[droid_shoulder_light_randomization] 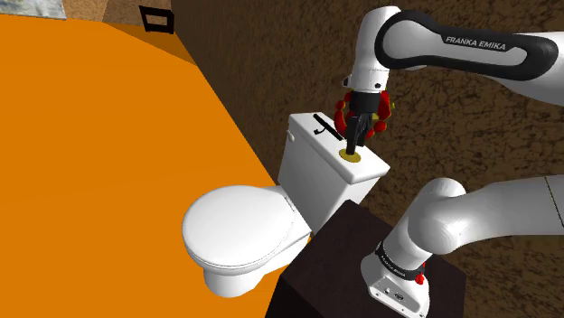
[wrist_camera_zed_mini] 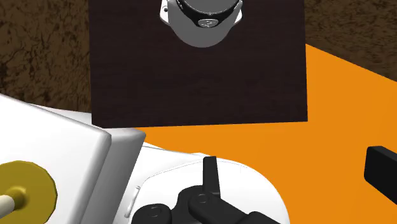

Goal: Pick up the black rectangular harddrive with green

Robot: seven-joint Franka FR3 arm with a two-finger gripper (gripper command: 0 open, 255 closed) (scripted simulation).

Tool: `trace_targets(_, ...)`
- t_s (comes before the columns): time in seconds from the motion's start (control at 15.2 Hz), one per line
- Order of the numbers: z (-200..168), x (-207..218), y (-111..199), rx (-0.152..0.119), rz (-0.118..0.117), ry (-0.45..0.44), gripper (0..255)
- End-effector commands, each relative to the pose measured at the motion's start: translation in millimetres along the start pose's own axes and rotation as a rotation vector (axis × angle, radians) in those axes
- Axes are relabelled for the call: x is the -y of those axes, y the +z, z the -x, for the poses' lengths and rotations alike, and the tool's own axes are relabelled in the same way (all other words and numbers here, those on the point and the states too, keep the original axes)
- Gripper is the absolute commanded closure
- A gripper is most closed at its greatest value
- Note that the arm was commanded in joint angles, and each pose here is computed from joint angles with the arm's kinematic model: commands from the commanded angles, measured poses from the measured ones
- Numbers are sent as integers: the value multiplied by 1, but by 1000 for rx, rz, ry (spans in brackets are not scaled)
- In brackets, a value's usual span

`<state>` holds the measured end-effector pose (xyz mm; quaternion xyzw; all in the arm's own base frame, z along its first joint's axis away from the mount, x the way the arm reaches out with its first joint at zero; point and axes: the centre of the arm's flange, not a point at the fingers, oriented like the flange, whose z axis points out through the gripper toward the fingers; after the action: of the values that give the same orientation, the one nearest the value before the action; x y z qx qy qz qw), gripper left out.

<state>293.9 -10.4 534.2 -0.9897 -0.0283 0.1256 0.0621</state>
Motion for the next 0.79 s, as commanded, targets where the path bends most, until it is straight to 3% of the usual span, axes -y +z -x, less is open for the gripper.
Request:
trace_targets(0.0, 0, 0, 0, 0, 0, 0, 0)
trace_targets(0.73, -108, -52, 33, -20, 266, 176, 0)
